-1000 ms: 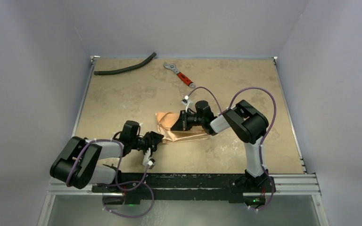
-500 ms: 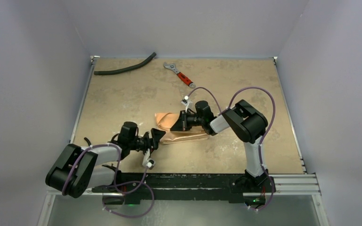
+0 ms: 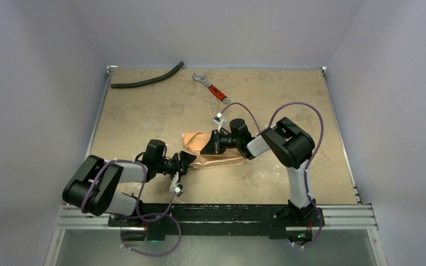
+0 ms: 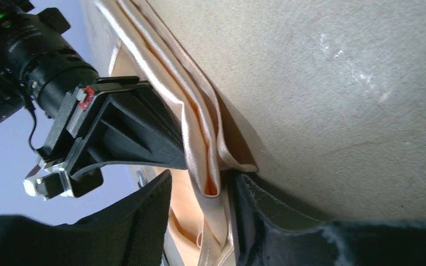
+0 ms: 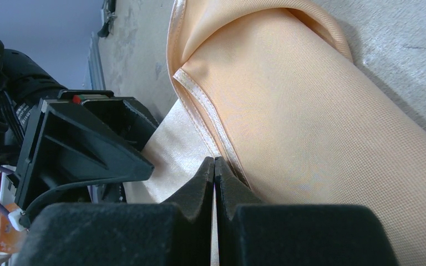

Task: Fold the napkin into a case and place the utensils inside
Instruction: Pick up the 2/3-rectangle-folded napkin at the center of the board.

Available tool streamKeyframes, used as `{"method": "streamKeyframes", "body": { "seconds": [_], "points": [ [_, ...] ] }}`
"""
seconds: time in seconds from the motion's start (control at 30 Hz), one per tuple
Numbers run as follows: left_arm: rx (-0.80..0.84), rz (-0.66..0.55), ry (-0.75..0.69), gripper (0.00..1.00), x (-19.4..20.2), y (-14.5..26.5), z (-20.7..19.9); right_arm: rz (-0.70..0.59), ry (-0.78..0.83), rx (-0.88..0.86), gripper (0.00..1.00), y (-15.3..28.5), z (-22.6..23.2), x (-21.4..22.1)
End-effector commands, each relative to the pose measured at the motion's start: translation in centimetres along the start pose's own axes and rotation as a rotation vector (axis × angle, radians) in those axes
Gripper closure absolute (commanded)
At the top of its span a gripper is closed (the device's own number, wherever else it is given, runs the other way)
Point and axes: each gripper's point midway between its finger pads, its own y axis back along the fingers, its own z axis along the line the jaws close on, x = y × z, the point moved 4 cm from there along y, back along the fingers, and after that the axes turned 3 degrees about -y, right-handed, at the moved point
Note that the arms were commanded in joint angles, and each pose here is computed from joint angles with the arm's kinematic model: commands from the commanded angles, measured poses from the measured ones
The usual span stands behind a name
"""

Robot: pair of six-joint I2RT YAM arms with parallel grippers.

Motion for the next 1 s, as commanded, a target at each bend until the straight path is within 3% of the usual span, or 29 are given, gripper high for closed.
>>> {"method": "streamKeyframes", "body": {
  "seconds": [0.0,0.3,0.37,0.4,0.7,0.87,0.97],
  "points": [
    [0.075,-0.043,-0.076,0.63,-0.5,-0.5,-1.4,0.070,-0.071,0.101,0.98,0.1,-2.8,2.6],
    [0.047,-0.029,-0.037,0.70,0.0,-0.7,-0.5,0.071,-0.059,0.103,0.98,0.3,-2.7,2.6],
    [0.042,-0.025,-0.017,0.97,0.1,-0.7,-0.2,0.065,-0.048,0.099,0.97,0.3,-2.5,2.4],
    [0.051,-0.031,-0.003,1.00,0.1,-0.7,-0.3,0.060,-0.042,0.096,0.97,0.3,-2.3,2.2],
    [0.133,-0.067,0.064,1.00,-0.1,-0.8,-0.9,0.013,0.033,0.019,0.89,0.7,0.3,0.4],
    [0.179,-0.054,0.177,1.00,0.0,-0.5,-0.8,-0.025,0.162,-0.020,0.71,2.0,3.2,-1.5],
    [0.190,-0.049,0.242,1.00,0.0,-0.4,-0.6,-0.163,0.348,-0.034,0.60,3.7,5.6,-3.3]
  ]
}}
